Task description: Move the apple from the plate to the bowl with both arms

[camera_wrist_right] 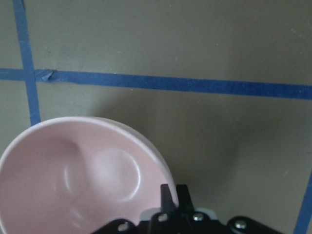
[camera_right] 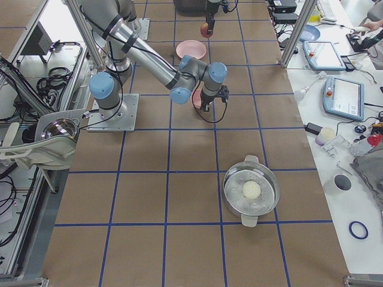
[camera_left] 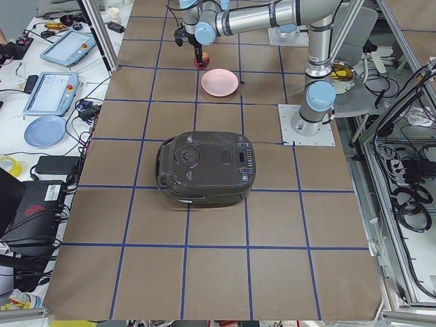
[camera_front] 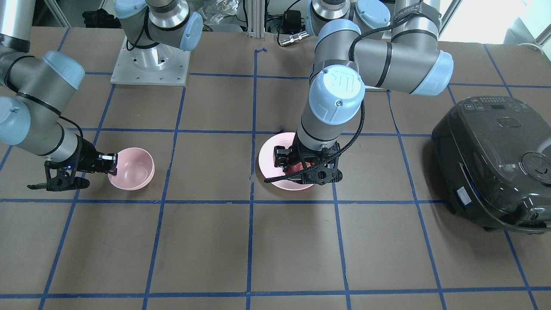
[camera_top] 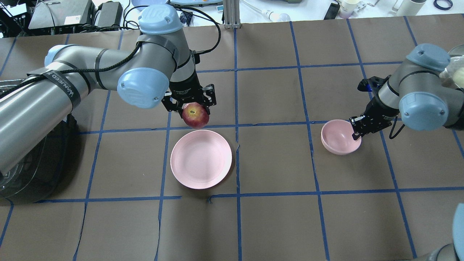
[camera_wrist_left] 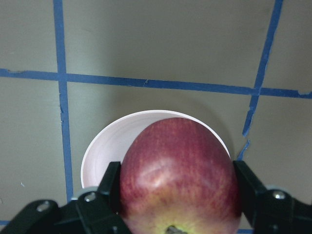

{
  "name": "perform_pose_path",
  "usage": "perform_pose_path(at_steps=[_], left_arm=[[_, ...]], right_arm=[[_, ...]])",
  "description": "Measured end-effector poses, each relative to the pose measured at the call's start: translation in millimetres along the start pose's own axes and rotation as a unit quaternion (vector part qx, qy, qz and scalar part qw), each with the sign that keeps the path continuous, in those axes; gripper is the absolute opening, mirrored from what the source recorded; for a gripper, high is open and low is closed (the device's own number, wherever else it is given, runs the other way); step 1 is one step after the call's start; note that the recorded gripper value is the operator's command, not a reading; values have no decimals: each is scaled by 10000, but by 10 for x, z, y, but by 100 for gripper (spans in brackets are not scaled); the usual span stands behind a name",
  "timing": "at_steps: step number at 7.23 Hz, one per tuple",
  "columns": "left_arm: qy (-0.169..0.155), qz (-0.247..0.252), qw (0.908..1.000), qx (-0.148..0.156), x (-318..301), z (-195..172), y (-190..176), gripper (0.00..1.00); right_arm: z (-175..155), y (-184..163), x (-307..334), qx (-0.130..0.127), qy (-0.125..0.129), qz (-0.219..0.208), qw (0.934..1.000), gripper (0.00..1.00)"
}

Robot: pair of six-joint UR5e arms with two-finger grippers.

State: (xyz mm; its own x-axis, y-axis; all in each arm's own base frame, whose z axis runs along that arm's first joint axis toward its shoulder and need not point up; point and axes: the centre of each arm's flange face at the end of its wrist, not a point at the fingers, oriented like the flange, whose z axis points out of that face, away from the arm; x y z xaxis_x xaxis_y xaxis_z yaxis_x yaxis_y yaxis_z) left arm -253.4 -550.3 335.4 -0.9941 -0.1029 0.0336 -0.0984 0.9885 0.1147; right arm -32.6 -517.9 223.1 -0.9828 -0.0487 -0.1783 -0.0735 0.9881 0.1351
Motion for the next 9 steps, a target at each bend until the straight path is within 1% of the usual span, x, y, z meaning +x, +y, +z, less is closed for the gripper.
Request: perform_pose_path(at_steps=[1, 2, 3, 4, 5, 6, 7, 8, 9], left_arm=[[-1, -4, 10000, -13, 13, -76, 5, 0], [0, -40, 10000, -28, 42, -100, 22, 0], [7, -134, 9999, -49, 82, -95, 40, 0], [45, -216, 9997, -73, 151, -77, 70, 0], [92, -286, 9995, -88, 236, -55, 104, 0], [115, -410, 9991, -78, 332, -28, 138, 0], [128, -515, 9986, -49, 420, -11, 172, 0], [130, -579, 9982, -39, 477, 5, 201, 0], [127, -645, 9978, -43, 514, 23, 219, 0]], right_arm=[[-123, -34, -141, -4, -96, 38, 9999, 0], [-204, -78, -416, 16, -137, 46, 9999, 0], [-205, -114, -836, 55, -107, -64, 9999, 0], [-144, -132, -1294, 176, -33, -190, 9997, 0], [-47, -124, -1631, 349, 24, -290, 9990, 0], [119, -85, -1810, 443, 50, -373, 9983, 0], [293, -31, -1867, 455, 58, -405, 9981, 0], [421, 26, -1878, 420, 60, -405, 9983, 20], [474, 66, -1880, 383, 61, -394, 9985, 45]])
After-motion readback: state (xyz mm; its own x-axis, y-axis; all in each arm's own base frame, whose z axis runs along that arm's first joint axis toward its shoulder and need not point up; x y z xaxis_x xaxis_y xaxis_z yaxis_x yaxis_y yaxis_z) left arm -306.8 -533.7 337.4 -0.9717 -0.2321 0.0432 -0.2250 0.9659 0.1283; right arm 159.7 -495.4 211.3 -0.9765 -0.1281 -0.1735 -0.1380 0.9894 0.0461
